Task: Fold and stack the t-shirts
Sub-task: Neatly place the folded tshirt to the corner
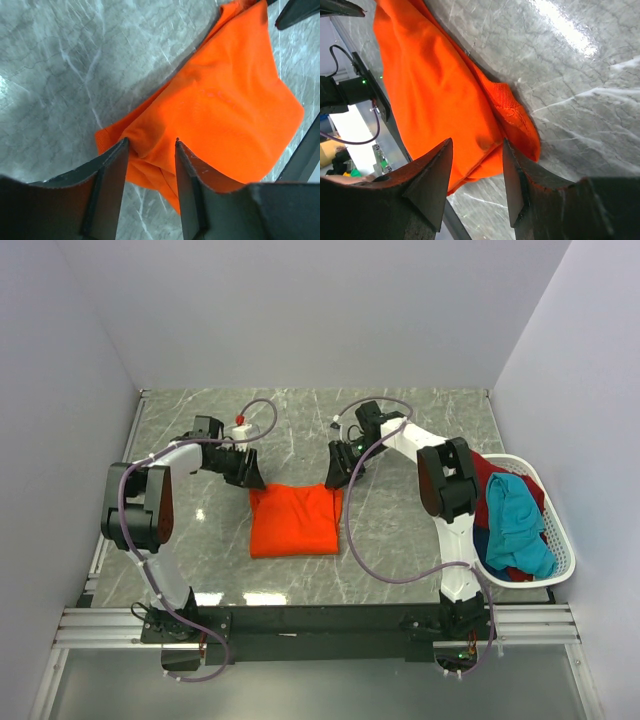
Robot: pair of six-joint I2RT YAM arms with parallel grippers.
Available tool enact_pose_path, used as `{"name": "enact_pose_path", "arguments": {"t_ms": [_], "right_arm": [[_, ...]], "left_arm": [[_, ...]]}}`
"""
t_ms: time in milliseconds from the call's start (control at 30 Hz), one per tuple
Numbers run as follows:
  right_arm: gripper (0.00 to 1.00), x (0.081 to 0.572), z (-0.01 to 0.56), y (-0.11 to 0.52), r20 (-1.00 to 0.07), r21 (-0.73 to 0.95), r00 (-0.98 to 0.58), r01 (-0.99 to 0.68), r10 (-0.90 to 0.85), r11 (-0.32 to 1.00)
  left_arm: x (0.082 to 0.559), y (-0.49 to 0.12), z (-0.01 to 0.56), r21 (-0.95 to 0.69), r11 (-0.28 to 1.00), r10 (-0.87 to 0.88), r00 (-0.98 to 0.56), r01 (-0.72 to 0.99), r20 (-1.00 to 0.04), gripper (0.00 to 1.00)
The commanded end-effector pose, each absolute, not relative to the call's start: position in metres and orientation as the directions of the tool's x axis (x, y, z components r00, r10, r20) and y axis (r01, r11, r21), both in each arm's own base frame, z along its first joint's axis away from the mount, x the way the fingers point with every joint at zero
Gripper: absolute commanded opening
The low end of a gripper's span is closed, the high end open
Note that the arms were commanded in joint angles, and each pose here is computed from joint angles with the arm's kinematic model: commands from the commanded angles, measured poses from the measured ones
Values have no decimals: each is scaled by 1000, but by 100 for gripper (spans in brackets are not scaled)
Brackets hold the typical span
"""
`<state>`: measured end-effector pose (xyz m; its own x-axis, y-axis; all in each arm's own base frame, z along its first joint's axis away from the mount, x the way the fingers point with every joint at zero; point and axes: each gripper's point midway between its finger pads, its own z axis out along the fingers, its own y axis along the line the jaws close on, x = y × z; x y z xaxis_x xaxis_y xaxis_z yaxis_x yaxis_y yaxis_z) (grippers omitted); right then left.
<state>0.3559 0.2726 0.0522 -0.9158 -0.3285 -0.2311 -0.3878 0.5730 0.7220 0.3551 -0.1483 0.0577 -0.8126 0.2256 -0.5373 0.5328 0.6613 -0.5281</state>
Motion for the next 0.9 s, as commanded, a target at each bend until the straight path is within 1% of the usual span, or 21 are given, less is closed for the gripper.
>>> {"name": "enact_pose_path", "arguments": {"t_ms": [0,67,133,267,367,433,467,500,567,600,667,700,767,800,867], "right_arm": [[51,355,53,281,-247,736,-910,-400,-334,546],[50,355,52,281,-246,736,-909,-401,-336,546],[45,357,52,282,-252,736,-907,-405,-337,543],[38,356,50,283,-245,739,-909,-401,-338,541],[30,356,50,283,-245,741,-909,-401,-338,538],[23,355,51,282,-245,741,-908,-401,-338,538],[20,355,52,282,-248,740,-908,-403,-338,539],[13,355,52,282,-250,738,-907,-405,-339,539],[7,356,55,281,-260,729,-904,-414,-339,546],[2,356,57,280,-264,726,-903,-417,-339,547],[0,358,61,278,-279,713,-898,-430,-340,553],[0,357,61,276,-278,710,-899,-430,-339,558],[0,358,66,273,-294,700,-895,-441,-336,562],[0,358,66,269,-297,696,-896,-440,-330,568],[0,362,69,262,-315,678,-894,-448,-320,583]], "left_arm": [[377,-150,71,-499,675,199,-785,544,-586,49],[381,-144,68,-474,704,194,-785,529,-589,54],[384,-142,70,-463,711,188,-777,530,-600,55],[379,-144,69,-481,696,196,-786,533,-586,52],[375,-146,67,-502,680,198,-793,535,-576,50],[373,-148,68,-511,671,198,-794,537,-574,47],[371,-150,68,-520,662,198,-795,540,-573,41],[370,-151,69,-526,655,198,-795,543,-574,37],[369,-152,69,-538,647,199,-801,540,-564,28],[369,-153,70,-538,643,202,-799,545,-567,20],[371,-151,72,-534,647,199,-796,545,-572,13],[374,-148,72,-523,660,193,-795,539,-576,7],[379,-142,76,-507,682,174,-790,528,-588,1],[386,-135,79,-484,702,159,-777,523,-609,1],[392,-128,81,-472,722,139,-775,505,-617,1]]}}
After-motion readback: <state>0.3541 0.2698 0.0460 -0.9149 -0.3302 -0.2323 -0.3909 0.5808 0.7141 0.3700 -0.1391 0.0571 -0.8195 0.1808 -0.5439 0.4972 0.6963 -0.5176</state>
